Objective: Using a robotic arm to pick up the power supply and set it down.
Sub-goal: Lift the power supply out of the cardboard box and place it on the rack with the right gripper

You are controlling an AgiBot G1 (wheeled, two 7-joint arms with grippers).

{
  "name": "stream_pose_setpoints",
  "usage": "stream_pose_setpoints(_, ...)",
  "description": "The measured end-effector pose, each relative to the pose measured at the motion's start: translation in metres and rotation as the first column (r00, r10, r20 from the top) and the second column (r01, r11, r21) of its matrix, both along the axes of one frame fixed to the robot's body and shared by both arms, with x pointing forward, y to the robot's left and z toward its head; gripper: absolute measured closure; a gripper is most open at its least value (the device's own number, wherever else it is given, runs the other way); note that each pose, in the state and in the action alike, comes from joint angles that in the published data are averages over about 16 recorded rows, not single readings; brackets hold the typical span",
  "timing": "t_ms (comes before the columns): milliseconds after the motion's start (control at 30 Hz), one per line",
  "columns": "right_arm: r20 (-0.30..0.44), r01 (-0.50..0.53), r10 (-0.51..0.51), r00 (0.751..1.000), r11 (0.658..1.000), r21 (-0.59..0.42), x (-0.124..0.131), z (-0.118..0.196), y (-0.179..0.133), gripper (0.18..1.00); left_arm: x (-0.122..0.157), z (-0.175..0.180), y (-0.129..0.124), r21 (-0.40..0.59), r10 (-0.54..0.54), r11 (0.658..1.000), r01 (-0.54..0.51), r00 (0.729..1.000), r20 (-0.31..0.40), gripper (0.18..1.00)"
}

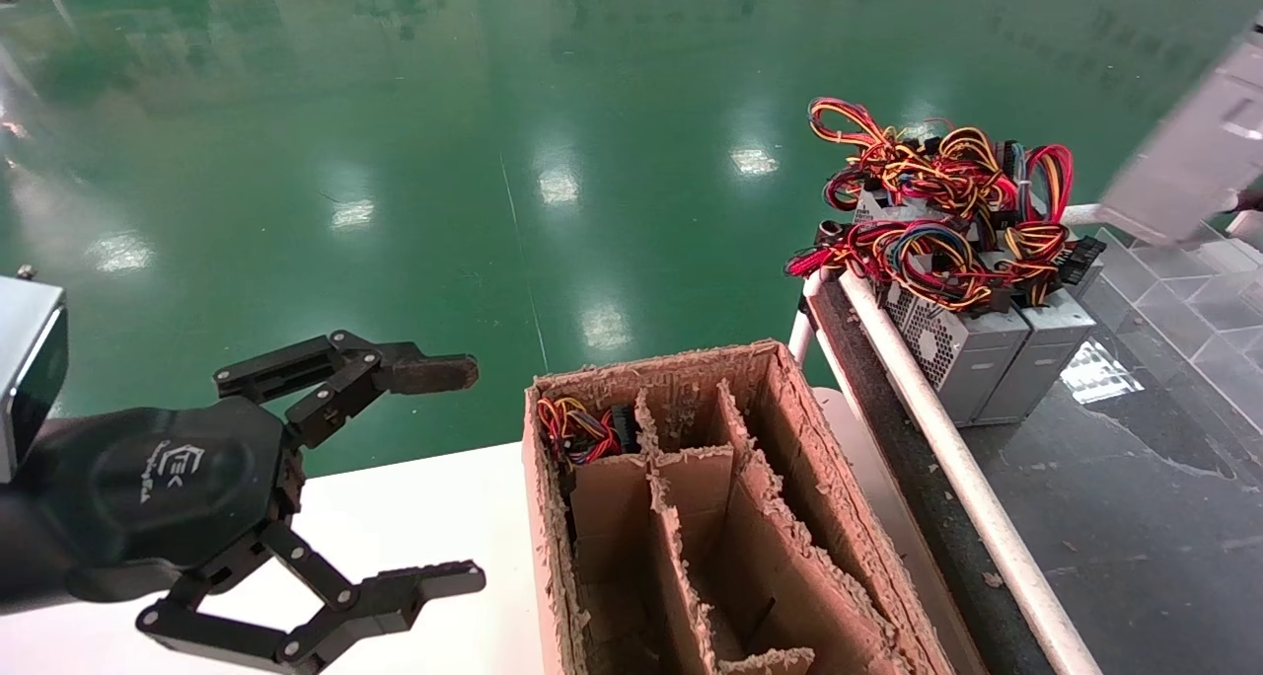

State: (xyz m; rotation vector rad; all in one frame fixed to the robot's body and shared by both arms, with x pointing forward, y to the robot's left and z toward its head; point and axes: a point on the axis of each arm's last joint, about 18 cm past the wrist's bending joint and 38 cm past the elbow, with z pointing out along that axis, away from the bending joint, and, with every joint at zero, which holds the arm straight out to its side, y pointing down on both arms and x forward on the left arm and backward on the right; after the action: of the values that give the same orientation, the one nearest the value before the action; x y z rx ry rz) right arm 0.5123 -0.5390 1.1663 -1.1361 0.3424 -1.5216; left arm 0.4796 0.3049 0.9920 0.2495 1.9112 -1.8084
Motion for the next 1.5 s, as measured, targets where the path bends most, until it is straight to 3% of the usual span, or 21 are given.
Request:
stream_pose_setpoints(367, -0.102, 0.065, -0.063, 0.993, 0.998, 0.013, -0.007, -0.043, -0.042, 0.930, 0.000, 0.000, 0.000, 0.000, 0.000, 1.000, 0.000, 1.000, 0.000, 0.184)
stream_pose_setpoints(667, -0.204, 0.075, -0.075, 0.976, 0.997, -0.009, 0.002, -0.083, -0.052, 0.930, 0.000, 0.000, 0.000, 0.000, 0.000, 1.000, 0.000, 1.000, 0.000, 0.184)
stream_pose_setpoints(1067, -0.297, 0.038, -0.053, 0.954, 0.998, -0.056, 0.037, -0.112, -0.030, 0.930, 0.000, 0.000, 0.000, 0.000, 0.000, 1.000, 0.000, 1.000, 0.000, 0.184)
stream_pose_setpoints(1500, -0.312, 0.016, -0.047, 0.949, 0.995, -0.102, 0.075, -0.108, 0.005, 0.930, 0.000, 0.000, 0.000, 0.000, 0.000, 1.000, 0.000, 1.000, 0.000, 0.184)
